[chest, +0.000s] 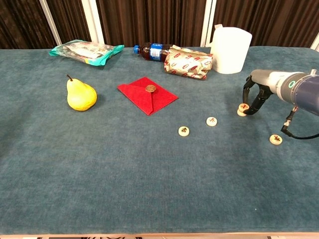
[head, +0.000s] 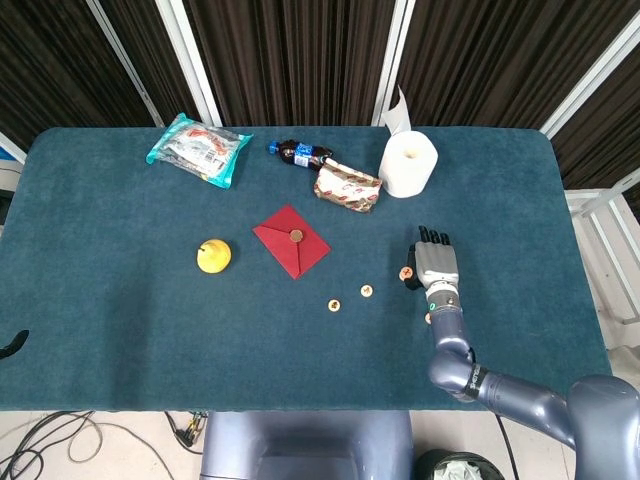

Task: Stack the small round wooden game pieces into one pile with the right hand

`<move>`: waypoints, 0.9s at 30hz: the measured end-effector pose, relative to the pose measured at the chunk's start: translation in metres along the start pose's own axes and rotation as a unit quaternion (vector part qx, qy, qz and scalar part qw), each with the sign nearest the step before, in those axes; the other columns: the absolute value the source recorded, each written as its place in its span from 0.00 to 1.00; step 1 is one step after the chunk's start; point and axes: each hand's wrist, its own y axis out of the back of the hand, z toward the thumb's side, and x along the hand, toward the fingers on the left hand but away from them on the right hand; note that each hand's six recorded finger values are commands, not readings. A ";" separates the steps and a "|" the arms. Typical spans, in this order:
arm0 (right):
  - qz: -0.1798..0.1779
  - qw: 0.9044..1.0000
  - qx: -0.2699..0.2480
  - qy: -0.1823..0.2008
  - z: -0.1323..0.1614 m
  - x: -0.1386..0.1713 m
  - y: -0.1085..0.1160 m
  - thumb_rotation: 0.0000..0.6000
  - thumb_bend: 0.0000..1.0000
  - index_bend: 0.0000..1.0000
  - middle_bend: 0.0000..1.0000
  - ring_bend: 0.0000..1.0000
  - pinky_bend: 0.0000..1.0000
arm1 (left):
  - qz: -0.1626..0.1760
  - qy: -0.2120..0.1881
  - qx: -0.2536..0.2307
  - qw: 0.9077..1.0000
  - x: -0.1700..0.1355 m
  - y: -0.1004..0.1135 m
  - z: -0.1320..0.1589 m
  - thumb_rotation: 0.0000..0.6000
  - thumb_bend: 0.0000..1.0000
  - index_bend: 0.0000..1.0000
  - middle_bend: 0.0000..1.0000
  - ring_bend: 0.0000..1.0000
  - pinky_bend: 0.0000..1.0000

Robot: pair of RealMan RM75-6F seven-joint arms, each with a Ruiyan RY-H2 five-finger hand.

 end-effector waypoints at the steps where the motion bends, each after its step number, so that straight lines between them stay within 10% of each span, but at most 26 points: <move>1: 0.000 1.000 -0.001 0.000 0.000 0.000 0.000 1.00 0.39 0.57 0.00 0.01 0.04 | 0.000 0.000 0.000 1.000 0.000 0.000 0.000 1.00 0.16 0.11 0.00 0.00 0.01; 27: 0.003 1.000 0.000 0.002 -0.001 0.001 0.004 1.00 0.39 0.49 0.00 0.01 0.04 | -0.002 0.004 0.003 1.000 0.000 -0.001 0.000 1.00 0.16 0.11 0.00 0.00 0.01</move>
